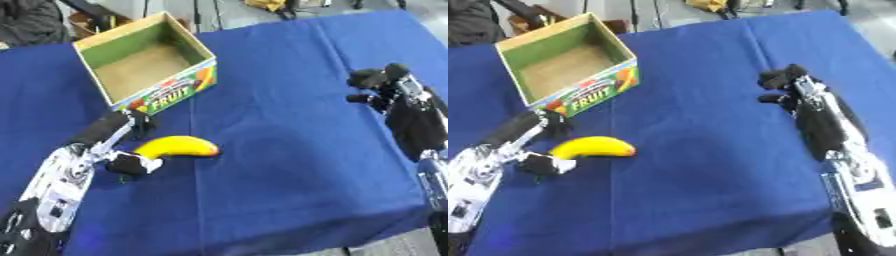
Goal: Pick up objects on the table and place them in the box.
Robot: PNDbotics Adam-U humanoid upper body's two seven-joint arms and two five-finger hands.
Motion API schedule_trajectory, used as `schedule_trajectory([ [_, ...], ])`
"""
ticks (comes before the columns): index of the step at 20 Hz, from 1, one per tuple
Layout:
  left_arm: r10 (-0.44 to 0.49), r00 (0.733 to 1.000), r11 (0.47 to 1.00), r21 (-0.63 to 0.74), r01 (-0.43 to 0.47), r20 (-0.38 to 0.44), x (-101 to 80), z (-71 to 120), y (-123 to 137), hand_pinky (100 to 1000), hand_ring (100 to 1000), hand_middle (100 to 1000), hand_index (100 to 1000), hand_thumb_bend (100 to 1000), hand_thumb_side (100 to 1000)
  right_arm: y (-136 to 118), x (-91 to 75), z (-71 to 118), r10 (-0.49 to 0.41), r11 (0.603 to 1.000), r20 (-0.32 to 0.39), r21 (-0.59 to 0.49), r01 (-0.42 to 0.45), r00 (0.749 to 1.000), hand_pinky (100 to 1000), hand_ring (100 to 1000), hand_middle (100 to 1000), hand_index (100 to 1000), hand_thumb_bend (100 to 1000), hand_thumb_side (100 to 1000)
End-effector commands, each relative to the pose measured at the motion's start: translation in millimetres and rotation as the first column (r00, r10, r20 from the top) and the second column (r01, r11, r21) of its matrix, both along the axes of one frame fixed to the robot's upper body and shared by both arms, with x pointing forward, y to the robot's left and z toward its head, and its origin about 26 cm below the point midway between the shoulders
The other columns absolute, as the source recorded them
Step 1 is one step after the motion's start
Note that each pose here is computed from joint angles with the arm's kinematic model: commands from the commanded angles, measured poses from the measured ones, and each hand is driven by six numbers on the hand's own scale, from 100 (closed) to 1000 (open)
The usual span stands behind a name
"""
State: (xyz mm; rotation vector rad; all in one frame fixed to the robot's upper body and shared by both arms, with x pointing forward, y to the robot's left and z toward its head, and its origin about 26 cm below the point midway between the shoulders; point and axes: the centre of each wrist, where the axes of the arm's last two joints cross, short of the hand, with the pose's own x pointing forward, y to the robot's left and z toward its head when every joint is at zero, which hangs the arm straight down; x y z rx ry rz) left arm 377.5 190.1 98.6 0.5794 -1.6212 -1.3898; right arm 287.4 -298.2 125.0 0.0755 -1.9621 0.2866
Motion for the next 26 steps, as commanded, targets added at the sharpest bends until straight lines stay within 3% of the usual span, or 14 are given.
schedule_trajectory([
  [1, -0.015, 1.000, 1.000, 0.015, 0.014, 0.027, 3.5, 7.4, -4, 569, 533, 528, 716, 441, 354, 0, 0.7, 5.5, 0.004, 1.000, 0.017, -0.018, -0.004, 1.000, 735, 822, 735, 586, 100, 806],
  [26, -0.051, 0.999, 0.988, 0.144, 0.052, -0.007, 9.0, -12.6, -9, 533, 501, 498, 692, 412, 301, -1, 1.7, 5.4, 0.007, 1.000, 0.013, -0.021, -0.006, 1.000, 736, 823, 736, 587, 100, 806],
])
